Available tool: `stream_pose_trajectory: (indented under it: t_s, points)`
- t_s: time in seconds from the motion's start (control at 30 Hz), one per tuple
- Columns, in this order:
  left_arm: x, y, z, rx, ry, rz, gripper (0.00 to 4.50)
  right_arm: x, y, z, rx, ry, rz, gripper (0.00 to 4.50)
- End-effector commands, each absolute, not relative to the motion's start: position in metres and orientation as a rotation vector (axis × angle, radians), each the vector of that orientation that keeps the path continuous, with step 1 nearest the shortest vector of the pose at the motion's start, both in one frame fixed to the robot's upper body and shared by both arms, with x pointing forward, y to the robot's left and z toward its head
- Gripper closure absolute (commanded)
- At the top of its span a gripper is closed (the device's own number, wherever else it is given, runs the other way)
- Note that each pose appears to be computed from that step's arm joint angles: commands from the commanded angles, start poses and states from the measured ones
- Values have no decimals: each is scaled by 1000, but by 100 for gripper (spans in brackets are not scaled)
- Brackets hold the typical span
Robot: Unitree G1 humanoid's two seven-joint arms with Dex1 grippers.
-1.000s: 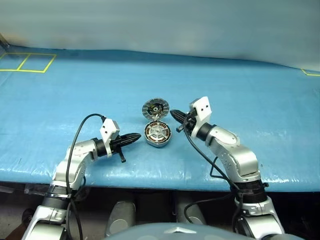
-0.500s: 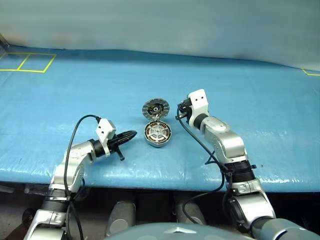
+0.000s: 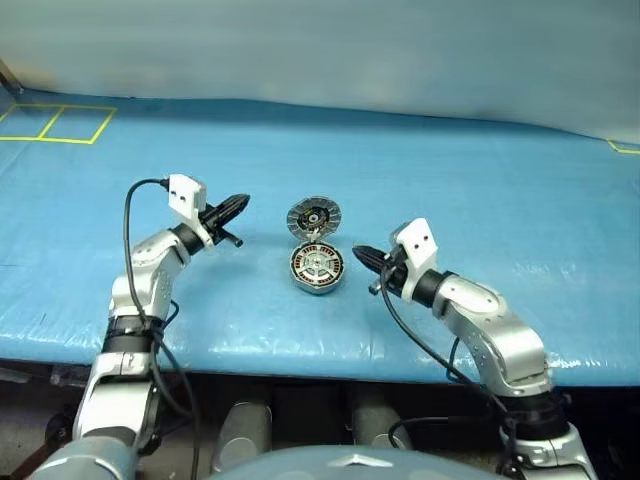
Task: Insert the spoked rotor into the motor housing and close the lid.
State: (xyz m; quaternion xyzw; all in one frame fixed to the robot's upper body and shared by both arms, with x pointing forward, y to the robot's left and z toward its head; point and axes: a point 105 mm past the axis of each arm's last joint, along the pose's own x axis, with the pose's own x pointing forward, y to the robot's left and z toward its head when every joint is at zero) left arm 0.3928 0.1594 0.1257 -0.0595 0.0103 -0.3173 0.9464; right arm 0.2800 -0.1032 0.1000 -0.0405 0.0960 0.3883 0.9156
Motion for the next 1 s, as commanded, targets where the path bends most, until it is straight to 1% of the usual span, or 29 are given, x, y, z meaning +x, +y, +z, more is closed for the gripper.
stream_pose_trajectory:
  t_s: [0.03, 0.13, 0.37, 0.47, 0.67, 0.77, 1.0]
  points:
    - [409, 144, 132, -165, 37, -682, 450, 255, -96, 114, -80, 142, 906, 449]
    - [416, 128, 133, -204, 65, -756, 450, 243, -97, 107, -69, 171, 932, 449]
    - [419, 103, 134, -272, 131, -929, 450, 243, -101, 104, -70, 169, 869, 449]
    - [415, 96, 139, -324, 145, -1016, 450, 242, -101, 103, -76, 168, 858, 449]
    - [410, 86, 151, -393, 141, -1124, 450, 244, -101, 105, -97, 156, 819, 449]
    - [400, 77, 156, -435, 150, -1220, 450, 244, -101, 106, -100, 147, 810, 449]
    - [385, 69, 135, -311, 294, -1316, 450, 251, -102, 113, -133, 115, 778, 449]
